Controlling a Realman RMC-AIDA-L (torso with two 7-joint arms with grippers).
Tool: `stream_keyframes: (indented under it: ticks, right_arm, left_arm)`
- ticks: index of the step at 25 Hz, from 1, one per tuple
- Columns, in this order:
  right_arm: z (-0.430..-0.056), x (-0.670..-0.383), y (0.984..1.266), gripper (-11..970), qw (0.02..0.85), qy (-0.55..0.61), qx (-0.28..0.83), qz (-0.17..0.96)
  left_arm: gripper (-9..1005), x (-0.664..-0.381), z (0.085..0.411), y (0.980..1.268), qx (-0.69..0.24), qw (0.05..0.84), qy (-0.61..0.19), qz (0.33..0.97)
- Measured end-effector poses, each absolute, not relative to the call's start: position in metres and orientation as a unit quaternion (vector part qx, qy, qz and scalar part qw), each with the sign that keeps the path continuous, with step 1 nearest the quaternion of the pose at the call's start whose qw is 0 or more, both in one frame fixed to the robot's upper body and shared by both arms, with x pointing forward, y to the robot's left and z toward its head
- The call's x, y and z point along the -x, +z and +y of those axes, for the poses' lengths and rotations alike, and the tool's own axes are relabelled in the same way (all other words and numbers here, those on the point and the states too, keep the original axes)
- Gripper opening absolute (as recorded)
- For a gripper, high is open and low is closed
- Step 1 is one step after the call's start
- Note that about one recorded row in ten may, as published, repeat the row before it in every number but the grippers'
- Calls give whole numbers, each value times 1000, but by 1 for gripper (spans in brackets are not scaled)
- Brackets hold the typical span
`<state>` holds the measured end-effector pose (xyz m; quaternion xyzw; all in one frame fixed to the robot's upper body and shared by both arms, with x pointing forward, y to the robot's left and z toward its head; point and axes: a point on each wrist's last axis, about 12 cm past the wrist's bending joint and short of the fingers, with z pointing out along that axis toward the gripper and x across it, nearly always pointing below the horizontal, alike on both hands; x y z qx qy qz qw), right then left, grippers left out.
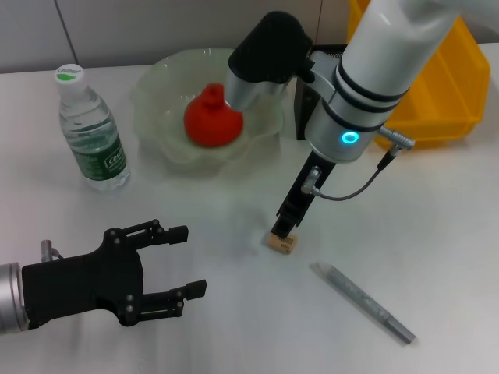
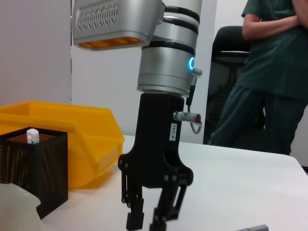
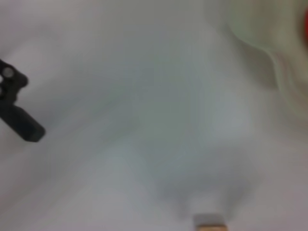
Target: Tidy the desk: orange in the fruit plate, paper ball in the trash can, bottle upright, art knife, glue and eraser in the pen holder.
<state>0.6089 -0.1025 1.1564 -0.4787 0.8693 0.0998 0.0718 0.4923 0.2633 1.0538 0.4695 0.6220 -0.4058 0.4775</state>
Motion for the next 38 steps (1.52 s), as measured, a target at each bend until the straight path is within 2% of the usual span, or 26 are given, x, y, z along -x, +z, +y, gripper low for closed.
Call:
stream_keyframes:
  ticks: [13, 37, 38]
  right_arm:
    - [-90, -606, 1136, 516, 55, 89, 497, 861]
    - [-88, -604, 1125, 478, 50, 77, 500, 861]
    - [-88, -604, 1125, 445, 50, 77, 501, 861]
  left_arm:
    - [785, -493, 263, 1053, -469, 476, -404, 624]
    - [785, -494, 259, 1052, -470, 476, -408, 622]
    - [785, -495, 259, 1053, -470, 476, -408, 622]
